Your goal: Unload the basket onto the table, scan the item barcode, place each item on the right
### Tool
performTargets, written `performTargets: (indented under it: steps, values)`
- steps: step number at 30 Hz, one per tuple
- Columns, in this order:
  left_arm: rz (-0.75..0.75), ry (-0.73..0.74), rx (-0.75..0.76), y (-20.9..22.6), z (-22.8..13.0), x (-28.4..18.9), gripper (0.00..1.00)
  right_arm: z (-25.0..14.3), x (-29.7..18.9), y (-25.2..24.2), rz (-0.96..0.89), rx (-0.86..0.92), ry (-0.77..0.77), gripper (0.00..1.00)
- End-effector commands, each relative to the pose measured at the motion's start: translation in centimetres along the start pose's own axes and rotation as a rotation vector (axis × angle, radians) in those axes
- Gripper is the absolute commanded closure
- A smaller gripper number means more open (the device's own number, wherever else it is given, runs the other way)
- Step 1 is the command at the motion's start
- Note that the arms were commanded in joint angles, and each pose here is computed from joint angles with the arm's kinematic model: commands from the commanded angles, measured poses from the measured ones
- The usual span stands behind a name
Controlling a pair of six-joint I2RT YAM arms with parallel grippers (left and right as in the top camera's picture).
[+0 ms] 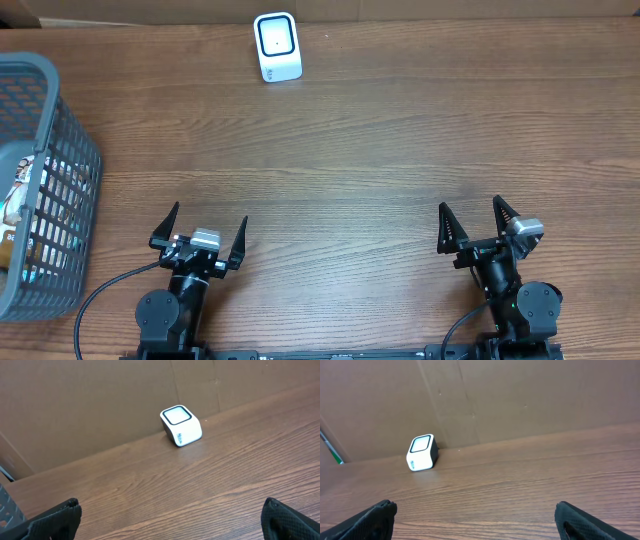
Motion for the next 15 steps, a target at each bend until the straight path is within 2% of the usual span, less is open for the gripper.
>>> performTargets:
  steps: [1,7,15]
  values:
    - [-0.009,-0.007,0.019,-0.16,-0.06,-0.01,0.01,-0.39,0.08,-0.18,-0.01,0.012,0.008,0.0]
    - [-0.008,-0.007,0.013,-0.16,-0.05,-0.01,0.01,-0.39,0.08,-0.18,-0.01,0.012,0.008,0.0]
    - [-0.008,-0.009,-0.07,-0.12,0.11,-0.04,0.0,-0.39,0.08,-0.18,-0.01,0.012,0.008,0.0]
Point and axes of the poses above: each gripper's point midway between its finger pads, its own x axis out along the fingers, its own y axis along the line the jaws close on, z = x × y, the point moved 7 cm from there along -x, back along the fingers, and after that the axes turned 1 degree about -x, right-handed, at the moved point
